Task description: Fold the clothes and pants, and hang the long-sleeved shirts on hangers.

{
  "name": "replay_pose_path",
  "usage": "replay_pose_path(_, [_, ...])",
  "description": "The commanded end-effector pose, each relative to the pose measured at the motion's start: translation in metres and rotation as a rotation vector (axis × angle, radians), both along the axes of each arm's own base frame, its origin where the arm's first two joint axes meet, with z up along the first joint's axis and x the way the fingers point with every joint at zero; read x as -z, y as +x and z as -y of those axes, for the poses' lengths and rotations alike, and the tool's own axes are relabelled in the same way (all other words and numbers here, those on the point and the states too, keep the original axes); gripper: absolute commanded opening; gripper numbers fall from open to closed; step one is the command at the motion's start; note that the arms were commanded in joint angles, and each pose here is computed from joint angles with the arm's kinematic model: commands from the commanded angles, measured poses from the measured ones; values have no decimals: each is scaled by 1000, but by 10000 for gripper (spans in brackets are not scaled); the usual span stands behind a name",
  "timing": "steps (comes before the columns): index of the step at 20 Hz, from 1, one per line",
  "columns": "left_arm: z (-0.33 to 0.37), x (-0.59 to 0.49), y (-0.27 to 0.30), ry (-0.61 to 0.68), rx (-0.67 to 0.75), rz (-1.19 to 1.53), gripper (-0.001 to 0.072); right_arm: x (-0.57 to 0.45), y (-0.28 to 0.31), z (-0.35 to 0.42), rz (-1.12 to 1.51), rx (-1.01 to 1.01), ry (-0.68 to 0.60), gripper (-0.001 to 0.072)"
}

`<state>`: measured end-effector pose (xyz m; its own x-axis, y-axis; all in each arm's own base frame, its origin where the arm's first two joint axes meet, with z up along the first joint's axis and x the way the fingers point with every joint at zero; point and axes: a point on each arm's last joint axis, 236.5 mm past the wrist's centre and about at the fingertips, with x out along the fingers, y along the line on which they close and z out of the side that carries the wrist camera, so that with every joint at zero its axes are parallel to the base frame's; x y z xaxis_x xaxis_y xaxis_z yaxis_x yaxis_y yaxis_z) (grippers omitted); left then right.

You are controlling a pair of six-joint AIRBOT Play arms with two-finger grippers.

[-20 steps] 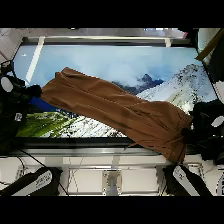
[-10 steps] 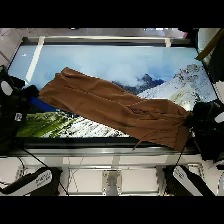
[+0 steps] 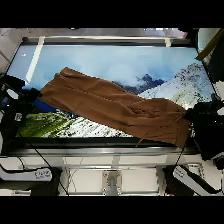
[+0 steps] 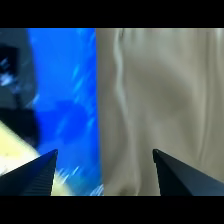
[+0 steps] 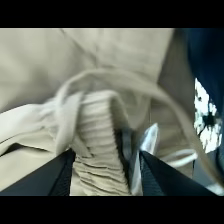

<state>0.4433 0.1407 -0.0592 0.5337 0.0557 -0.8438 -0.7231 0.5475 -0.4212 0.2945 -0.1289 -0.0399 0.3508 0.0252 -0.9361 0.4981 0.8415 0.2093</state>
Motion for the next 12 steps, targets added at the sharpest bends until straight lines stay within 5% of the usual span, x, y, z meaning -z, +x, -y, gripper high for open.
replay_pose_path(1, [-14,9,32,-19,-66,98,714,-33,24,13,80,-7,-44,436])
replay_pose_path(10, [-22,35,47,2,-6,16,713,-142,43,21,169,-72,-110,436])
replay_pose_path(12, [-27,36,44,-1,-15,11,630,-174,37,27,192,-79,-180,436])
